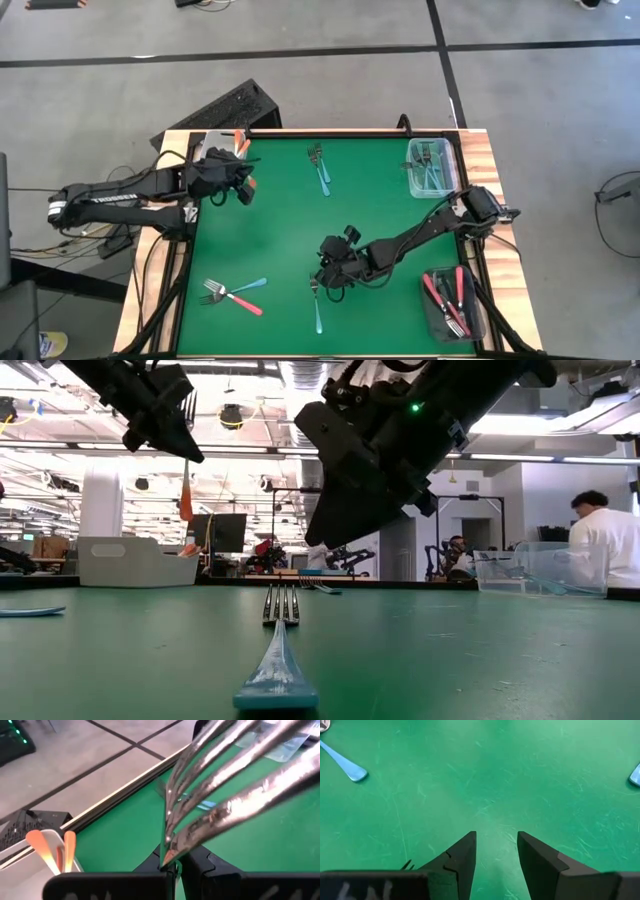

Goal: Sort silverware by color (type)
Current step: Put the orange fork into the white bin

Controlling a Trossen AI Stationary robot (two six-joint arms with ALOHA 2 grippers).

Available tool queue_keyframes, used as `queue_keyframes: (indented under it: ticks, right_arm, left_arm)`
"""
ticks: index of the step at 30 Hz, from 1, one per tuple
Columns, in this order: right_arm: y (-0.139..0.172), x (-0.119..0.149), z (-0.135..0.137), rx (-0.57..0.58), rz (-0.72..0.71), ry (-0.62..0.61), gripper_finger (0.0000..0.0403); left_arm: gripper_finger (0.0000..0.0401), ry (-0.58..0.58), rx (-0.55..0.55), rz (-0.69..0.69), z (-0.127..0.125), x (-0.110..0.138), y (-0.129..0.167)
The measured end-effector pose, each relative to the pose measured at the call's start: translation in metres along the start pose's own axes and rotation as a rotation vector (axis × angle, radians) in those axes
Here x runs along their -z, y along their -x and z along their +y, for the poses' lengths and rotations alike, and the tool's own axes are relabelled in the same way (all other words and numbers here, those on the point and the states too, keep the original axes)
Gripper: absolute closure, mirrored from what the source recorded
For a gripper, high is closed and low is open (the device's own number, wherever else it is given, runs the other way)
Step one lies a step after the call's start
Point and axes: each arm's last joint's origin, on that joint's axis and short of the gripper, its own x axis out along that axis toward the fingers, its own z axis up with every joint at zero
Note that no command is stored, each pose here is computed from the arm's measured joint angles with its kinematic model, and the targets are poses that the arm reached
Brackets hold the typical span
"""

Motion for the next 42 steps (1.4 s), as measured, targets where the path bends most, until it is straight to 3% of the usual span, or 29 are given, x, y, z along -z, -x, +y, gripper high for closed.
queue_keyframes:
  ticks: [16,31,42]
  right_arm:
    - [-0.003,-0.002,-0.003,-0.001,0.012,-0.004,0.0235]
    - [-0.01,-0.011,-0.008,-0.018,0.009,-0.048,0.0235]
    - [-0.01,-0.011,-0.008,-0.021,0.007,-0.051,0.0235]
  left_arm:
    - [0.0401,-0.049,-0.065,0.076,0.014,0.0,-0.002]
    - [0.0401,-0.112,-0.155,0.114,0.034,-0.035,0.03]
    - [0.0401,-0.093,-0.324,0.277,0.055,-0.022,0.006]
